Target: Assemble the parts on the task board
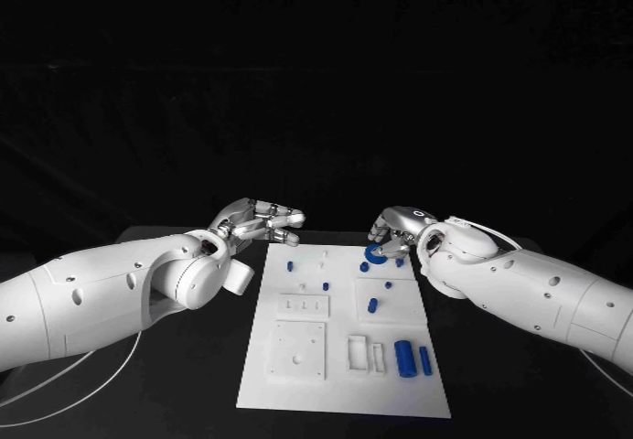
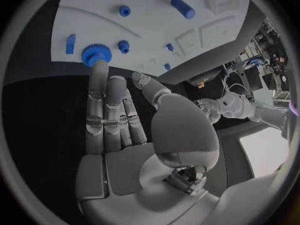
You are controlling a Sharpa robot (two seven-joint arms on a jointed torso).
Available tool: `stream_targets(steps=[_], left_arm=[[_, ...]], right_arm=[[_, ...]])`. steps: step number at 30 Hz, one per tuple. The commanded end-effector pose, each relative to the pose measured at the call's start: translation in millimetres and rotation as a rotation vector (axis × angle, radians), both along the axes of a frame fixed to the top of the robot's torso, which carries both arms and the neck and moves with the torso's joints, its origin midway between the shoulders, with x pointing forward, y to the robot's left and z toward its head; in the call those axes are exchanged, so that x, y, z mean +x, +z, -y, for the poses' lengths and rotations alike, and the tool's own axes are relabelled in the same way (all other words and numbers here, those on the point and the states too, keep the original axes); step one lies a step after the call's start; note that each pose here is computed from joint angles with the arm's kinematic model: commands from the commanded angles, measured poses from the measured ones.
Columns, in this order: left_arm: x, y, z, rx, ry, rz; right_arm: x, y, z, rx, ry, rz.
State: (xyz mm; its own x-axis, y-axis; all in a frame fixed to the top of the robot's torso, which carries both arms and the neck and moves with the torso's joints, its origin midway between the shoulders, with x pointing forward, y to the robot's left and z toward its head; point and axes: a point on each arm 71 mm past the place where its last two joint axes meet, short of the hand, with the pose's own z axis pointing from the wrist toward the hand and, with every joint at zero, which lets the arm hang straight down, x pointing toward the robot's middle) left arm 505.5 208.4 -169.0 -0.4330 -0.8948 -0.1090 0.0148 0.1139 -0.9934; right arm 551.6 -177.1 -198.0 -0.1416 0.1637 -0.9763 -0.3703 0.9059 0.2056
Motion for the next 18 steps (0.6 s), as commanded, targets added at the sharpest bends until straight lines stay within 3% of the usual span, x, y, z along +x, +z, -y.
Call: stream_targets(steps=[1, 18], left_arm=[[-2.3, 4.1, 5.1, -0.011, -0.03, 0.001], [-6.0, 19.2, 12.2, -0.021, -0.056, 0.022]], right_arm=[[0.6, -1.2, -2, -0.052, -0.018, 0.043], [-3.5, -13.7, -10, -0.087, -0.005, 0.0]])
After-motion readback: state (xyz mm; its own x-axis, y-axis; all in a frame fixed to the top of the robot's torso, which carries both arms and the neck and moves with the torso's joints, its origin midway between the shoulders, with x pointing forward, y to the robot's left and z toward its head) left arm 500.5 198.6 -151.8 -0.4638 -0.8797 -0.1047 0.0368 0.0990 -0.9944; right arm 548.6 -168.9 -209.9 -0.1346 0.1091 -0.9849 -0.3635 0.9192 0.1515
